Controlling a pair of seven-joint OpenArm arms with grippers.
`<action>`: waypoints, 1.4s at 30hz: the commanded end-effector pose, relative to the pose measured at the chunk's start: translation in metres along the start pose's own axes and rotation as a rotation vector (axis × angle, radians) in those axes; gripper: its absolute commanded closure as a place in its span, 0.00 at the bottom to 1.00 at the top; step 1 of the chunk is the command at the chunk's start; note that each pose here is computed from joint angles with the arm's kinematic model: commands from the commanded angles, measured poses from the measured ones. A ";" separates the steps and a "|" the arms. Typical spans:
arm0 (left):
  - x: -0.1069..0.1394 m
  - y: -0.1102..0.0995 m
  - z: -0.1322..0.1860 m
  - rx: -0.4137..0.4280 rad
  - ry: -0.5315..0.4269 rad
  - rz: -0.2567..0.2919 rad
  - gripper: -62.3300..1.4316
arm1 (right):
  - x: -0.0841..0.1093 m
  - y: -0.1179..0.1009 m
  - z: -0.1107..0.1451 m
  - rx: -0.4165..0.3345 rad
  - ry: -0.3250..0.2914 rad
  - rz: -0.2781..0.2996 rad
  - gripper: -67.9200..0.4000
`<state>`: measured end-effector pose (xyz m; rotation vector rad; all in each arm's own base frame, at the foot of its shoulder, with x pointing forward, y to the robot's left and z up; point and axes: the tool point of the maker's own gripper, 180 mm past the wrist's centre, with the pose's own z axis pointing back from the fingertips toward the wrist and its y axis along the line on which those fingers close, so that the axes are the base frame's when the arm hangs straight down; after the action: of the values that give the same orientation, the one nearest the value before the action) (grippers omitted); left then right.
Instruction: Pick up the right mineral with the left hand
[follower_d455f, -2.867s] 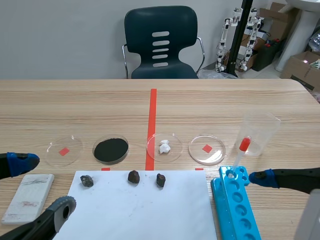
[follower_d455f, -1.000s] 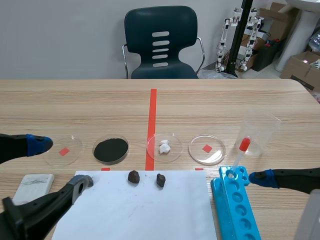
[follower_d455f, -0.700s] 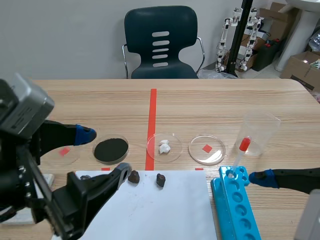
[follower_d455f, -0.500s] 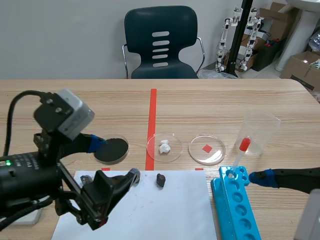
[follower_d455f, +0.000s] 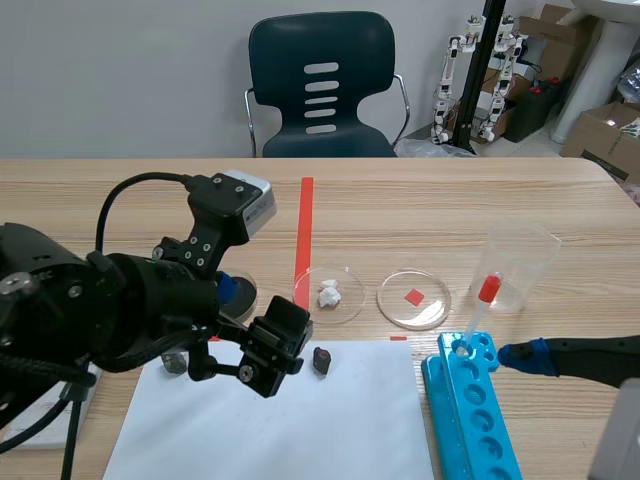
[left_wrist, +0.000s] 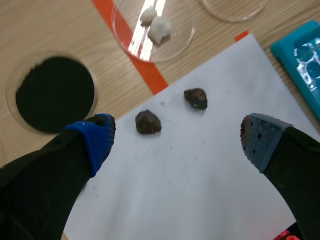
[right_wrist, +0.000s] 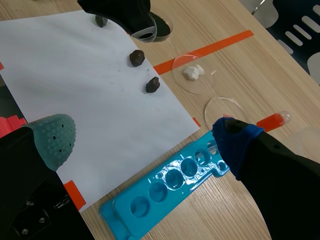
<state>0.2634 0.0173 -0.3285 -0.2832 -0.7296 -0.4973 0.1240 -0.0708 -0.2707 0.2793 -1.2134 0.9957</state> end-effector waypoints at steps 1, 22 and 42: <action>-0.002 0.005 0.000 0.026 0.018 0.043 0.15 | 0.013 -0.005 -0.001 -0.015 -0.041 0.006 0.16; -0.014 -0.003 -0.005 0.114 0.124 0.276 0.15 | 0.013 -0.005 -0.001 -0.015 -0.041 0.006 0.16; -0.014 -0.053 -0.046 0.047 0.187 0.206 0.15 | 0.013 -0.005 -0.001 -0.015 -0.042 0.006 0.16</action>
<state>0.2491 -0.0338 -0.3753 -0.2380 -0.5013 -0.3022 0.1240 -0.0708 -0.2707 0.2793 -1.2134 0.9957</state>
